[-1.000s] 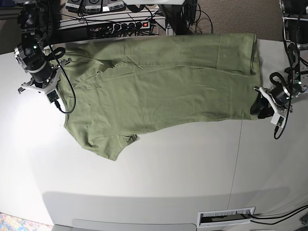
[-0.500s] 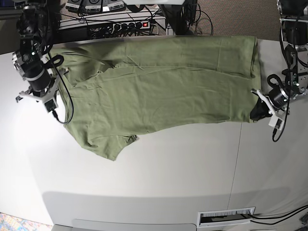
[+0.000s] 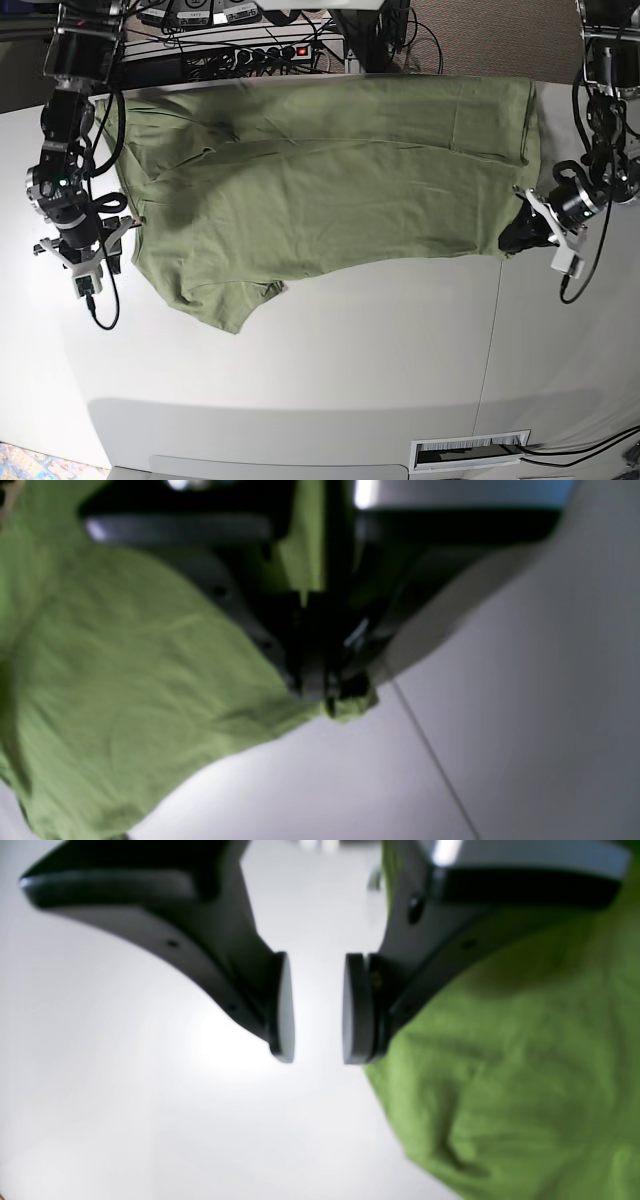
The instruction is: Fold the T-shirt properly
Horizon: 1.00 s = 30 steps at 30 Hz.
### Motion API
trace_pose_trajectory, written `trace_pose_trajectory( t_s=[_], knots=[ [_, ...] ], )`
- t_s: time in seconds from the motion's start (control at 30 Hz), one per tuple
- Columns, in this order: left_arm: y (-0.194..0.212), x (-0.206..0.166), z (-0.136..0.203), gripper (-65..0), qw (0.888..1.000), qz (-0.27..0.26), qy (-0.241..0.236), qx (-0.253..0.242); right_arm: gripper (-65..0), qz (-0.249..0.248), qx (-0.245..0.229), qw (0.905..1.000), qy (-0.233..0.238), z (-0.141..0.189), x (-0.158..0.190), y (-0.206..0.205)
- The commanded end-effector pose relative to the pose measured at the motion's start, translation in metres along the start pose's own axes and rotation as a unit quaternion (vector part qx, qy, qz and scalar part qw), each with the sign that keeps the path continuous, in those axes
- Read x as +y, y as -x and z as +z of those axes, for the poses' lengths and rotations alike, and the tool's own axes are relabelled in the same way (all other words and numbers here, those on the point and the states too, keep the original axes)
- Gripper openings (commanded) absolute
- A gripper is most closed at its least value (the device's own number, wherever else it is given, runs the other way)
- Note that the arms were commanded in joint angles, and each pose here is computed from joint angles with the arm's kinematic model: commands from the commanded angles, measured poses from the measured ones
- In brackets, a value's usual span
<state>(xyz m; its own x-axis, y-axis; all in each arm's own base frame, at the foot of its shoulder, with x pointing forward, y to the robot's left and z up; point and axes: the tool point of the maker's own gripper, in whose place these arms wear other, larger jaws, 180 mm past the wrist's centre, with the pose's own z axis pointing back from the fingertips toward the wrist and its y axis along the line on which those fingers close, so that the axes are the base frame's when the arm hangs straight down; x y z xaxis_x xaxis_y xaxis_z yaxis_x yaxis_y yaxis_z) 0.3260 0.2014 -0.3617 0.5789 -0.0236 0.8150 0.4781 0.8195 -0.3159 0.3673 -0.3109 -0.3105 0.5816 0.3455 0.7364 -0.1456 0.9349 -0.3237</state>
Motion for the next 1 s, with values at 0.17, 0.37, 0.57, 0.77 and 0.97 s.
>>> trace_pose_trajectory(
  t_s=[0.17,0.37,0.57,0.77,0.97],
  knots=[
    [-0.011,-0.026,0.014,-65.0,0.999,-0.038,0.025,-0.016,-47.5,-0.007,-0.041,0.9991,-0.007,-0.030,-0.010,-0.050],
    [0.004,-0.038,0.023,-65.0,0.998,-0.050,0.034,0.004,-47.5,0.027,-0.026,0.9988,-0.030,-0.067,0.004,-0.077],
    [0.011,-0.037,0.026,-65.0,0.998,-0.047,0.033,0.014,-47.5,0.046,0.016,0.9979,-0.043,-0.093,0.009,-0.066],
    [0.011,-0.037,0.026,-65.0,0.998,-0.047,0.033,0.014,-47.5,0.032,0.039,0.9971,-0.057,-0.104,0.020,-0.042],
    [0.011,-0.037,0.026,-65.0,0.998,-0.047,0.033,0.014,-47.6,0.031,0.044,0.9961,-0.071,-0.114,0.039,-0.028]
  ],
)
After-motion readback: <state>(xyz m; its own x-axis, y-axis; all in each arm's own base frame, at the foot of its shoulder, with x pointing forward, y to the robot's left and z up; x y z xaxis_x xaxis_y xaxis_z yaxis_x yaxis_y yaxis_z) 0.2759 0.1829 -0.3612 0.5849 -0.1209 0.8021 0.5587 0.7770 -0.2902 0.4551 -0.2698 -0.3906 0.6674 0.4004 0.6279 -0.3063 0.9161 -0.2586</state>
